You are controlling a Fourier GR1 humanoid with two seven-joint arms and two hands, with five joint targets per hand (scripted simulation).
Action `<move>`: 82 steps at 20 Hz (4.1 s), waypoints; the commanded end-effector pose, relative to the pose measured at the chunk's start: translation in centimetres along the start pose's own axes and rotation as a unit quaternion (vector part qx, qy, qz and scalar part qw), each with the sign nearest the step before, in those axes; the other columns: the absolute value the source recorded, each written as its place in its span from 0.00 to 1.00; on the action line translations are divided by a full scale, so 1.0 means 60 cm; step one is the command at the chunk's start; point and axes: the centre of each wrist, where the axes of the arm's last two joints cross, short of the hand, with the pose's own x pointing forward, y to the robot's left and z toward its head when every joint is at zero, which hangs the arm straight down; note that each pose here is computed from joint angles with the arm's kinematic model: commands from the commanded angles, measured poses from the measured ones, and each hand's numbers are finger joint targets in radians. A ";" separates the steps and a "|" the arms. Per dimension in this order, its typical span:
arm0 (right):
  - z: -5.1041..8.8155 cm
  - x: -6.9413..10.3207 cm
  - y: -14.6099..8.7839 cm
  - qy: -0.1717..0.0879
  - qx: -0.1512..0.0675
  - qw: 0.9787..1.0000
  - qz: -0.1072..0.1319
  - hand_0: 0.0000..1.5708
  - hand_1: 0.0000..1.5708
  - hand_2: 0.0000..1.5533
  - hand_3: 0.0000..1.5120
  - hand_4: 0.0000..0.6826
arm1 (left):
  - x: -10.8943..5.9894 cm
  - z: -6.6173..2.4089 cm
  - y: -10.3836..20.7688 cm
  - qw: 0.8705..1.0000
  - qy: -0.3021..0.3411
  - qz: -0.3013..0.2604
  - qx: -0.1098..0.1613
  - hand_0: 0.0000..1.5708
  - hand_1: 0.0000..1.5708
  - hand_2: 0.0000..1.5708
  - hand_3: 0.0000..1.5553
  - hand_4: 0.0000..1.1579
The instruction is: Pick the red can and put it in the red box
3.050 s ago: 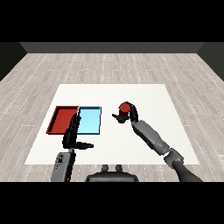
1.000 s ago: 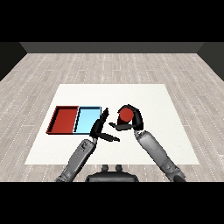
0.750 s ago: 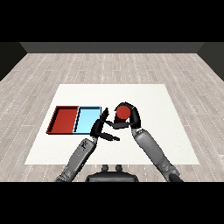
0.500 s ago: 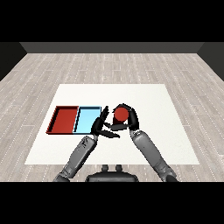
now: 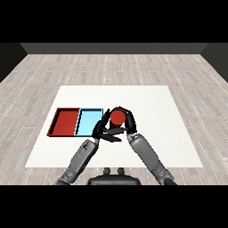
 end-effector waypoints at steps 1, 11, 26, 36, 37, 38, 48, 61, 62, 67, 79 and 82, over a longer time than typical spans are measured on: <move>0.002 -0.020 0.022 -0.003 0.001 1.000 -0.009 0.92 0.92 0.91 0.90 0.78 | 0.005 -0.009 0.003 1.000 -0.008 -0.003 -0.007 0.00 0.00 0.00 0.00 0.00; -0.029 0.010 0.043 -0.024 0.039 0.999 -0.008 0.94 0.94 0.93 0.91 0.78 | 0.004 -0.020 0.010 0.994 0.022 -0.012 0.109 0.97 0.97 0.94 0.73 0.57; 0.037 -0.017 0.052 0.007 0.009 1.000 -0.008 0.90 0.90 0.91 0.91 0.75 | 0.026 0.007 0.012 0.992 -0.010 -0.001 0.128 1.00 1.00 0.98 0.93 0.83; -0.002 0.004 0.045 0.025 0.027 0.999 0.018 0.00 0.00 0.00 0.00 0.00 | 0.041 -0.031 0.005 0.990 -0.024 -0.002 0.137 1.00 1.00 0.99 0.96 0.89; -0.003 -0.012 0.041 0.016 0.026 0.999 0.023 0.00 0.00 0.00 0.00 0.00 | 0.027 -0.009 -0.001 0.989 -0.038 -0.009 0.145 1.00 1.00 0.99 0.95 0.93; 0.012 -0.028 0.053 0.024 0.044 0.999 0.019 0.00 0.00 0.00 0.00 0.00 | 0.007 -0.002 0.014 0.991 -0.037 -0.016 0.131 1.00 1.00 1.00 0.96 0.97; 0.010 0.036 -0.067 -0.011 -0.027 0.999 -0.036 0.00 0.00 0.00 0.00 0.00 | 0.029 -0.006 0.030 0.986 -0.027 -0.048 0.155 1.00 1.00 1.00 0.96 0.98; 0.136 -0.003 -0.207 -0.008 -0.118 0.992 -0.043 0.00 0.00 0.00 0.00 0.00 | 0.049 0.005 0.186 0.959 -0.011 -0.130 0.252 1.00 1.00 1.00 0.96 0.97; 0.145 -0.022 -0.195 0.001 -0.133 0.991 -0.026 0.00 0.00 0.00 0.00 0.00 | 0.061 0.010 0.236 0.953 -0.005 -0.133 0.271 1.00 1.00 1.00 0.97 0.97; 0.210 -0.039 -0.269 0.032 -0.178 0.984 -0.007 0.00 0.00 0.00 0.00 0.00 | 0.040 0.049 0.321 0.928 0.044 -0.184 0.322 1.00 1.00 1.00 0.97 0.98; 0.201 -0.123 -0.283 0.096 -0.208 0.973 0.027 0.00 0.00 0.00 0.00 0.00 | -0.054 0.084 0.494 0.864 0.216 -0.232 0.391 1.00 1.00 1.00 0.97 0.88; 0.195 -0.129 -0.300 0.107 -0.222 0.969 0.035 0.00 0.00 0.00 0.00 0.00 | -0.087 0.071 0.469 0.835 0.291 -0.237 0.402 1.00 1.00 0.93 0.86 0.80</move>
